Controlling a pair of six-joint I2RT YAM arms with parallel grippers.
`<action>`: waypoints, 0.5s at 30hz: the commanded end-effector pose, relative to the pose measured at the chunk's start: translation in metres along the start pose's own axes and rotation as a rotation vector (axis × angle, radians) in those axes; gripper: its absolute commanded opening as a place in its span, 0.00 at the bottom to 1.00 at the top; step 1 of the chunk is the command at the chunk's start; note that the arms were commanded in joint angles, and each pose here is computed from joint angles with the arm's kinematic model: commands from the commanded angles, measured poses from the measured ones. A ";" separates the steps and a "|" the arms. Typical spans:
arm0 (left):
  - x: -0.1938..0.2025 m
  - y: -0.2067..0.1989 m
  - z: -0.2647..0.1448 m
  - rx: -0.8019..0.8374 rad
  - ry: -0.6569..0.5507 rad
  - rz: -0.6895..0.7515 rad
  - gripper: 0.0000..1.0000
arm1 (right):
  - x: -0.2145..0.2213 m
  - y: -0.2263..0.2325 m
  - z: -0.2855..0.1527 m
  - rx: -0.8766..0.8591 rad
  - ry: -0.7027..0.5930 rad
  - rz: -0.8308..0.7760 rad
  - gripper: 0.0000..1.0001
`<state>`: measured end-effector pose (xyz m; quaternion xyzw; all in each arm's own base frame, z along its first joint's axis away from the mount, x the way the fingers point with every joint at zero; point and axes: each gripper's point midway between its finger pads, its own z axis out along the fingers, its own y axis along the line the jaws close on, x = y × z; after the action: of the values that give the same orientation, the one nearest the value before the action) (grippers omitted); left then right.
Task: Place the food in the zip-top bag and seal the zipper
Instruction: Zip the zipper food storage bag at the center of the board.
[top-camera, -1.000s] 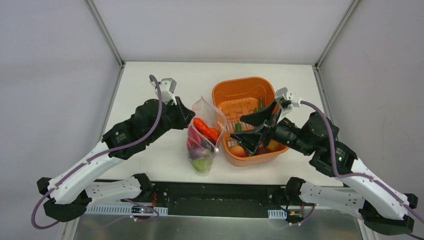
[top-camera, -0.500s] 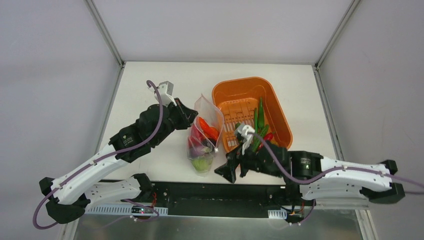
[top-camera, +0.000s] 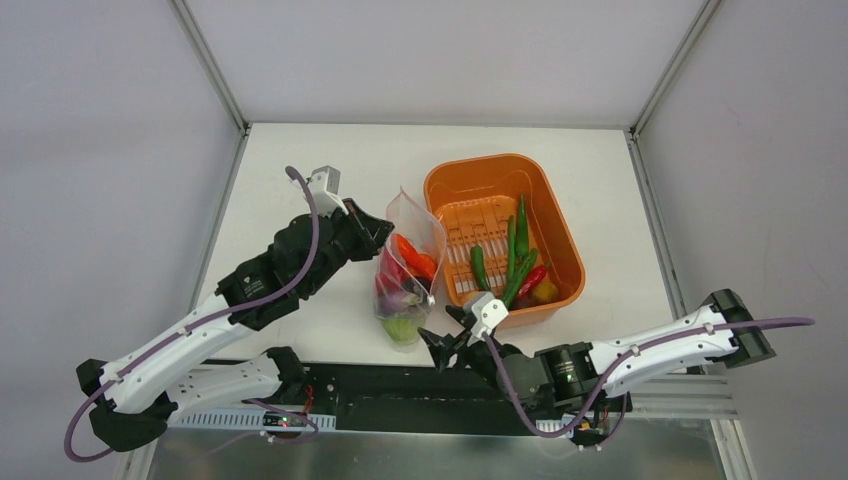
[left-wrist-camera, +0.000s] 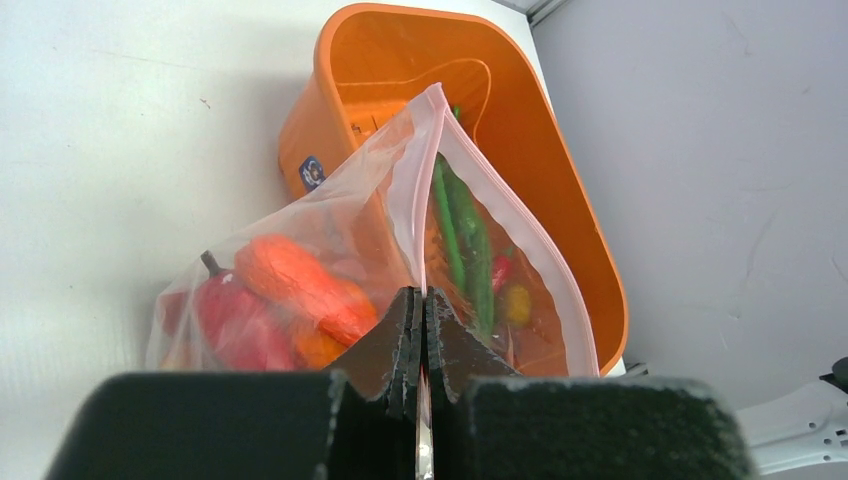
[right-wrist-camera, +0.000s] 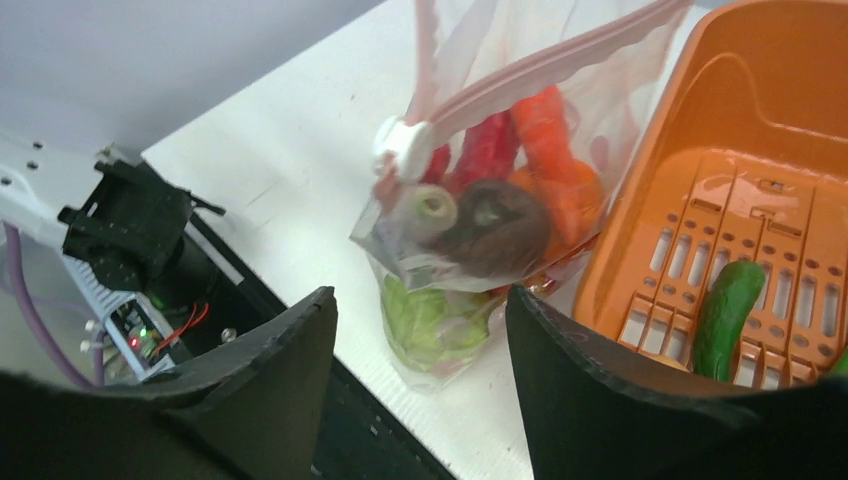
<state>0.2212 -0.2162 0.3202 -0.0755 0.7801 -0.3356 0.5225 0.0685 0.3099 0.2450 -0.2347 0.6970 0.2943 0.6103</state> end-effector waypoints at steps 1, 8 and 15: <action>-0.009 -0.008 -0.004 0.049 -0.034 -0.052 0.00 | -0.047 -0.012 0.001 0.027 -0.141 0.169 0.64; -0.015 -0.007 -0.006 0.047 -0.057 -0.031 0.00 | -0.044 -0.007 0.017 0.001 -0.150 0.223 0.59; -0.021 -0.011 -0.012 0.061 -0.061 -0.036 0.00 | -0.036 -0.001 0.032 0.015 -0.186 0.158 0.56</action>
<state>0.2173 -0.2155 0.3219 -0.0761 0.7732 -0.3504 0.5230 0.0963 0.3232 0.2655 -0.1612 0.6787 0.3331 0.6344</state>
